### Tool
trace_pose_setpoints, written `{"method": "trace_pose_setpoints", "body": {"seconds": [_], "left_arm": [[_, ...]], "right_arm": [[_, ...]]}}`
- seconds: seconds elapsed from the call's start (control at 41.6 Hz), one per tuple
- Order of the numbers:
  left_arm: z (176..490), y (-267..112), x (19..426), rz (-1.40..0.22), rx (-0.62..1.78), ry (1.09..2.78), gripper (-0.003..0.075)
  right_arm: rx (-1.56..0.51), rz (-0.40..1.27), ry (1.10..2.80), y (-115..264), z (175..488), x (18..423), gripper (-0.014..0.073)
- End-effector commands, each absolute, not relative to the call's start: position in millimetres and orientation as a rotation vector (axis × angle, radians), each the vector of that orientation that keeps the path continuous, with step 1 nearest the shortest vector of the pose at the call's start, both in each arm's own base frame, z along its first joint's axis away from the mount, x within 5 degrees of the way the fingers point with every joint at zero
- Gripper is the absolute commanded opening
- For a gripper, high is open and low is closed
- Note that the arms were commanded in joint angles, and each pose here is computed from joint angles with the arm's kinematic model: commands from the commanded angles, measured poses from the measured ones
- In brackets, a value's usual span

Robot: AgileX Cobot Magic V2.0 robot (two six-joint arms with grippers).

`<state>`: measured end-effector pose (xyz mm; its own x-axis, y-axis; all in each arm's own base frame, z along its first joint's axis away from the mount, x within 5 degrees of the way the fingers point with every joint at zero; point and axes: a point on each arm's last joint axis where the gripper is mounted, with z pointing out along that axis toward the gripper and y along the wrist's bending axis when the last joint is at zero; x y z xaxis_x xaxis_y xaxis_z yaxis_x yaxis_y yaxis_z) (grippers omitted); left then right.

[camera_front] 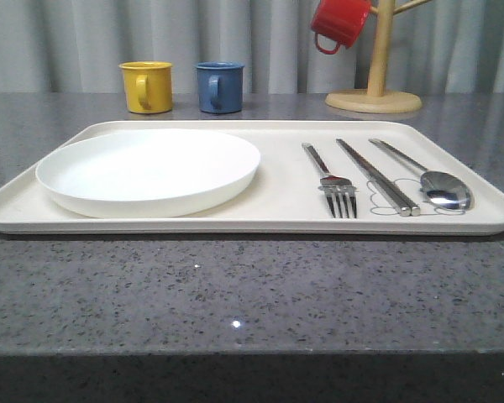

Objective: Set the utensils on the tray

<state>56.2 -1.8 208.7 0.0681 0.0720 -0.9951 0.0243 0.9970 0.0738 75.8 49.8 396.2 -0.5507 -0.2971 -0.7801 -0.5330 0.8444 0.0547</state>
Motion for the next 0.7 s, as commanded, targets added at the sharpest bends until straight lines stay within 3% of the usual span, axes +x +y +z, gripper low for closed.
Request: {"method": "trace_pose_setpoints", "body": {"seconds": [0.0,0.673], "left_arm": [[219.1,-0.1,53.1,0.039,0.047,1.390,-0.0018],[219.2,-0.7,53.1,0.027,0.046,1.389,-0.0018]], "right_arm": [[-0.587,0.370,2.103,50.5,407.4,78.0,-0.0069],[-0.587,0.370,2.103,50.5,407.4,78.0,-0.0069]]}}
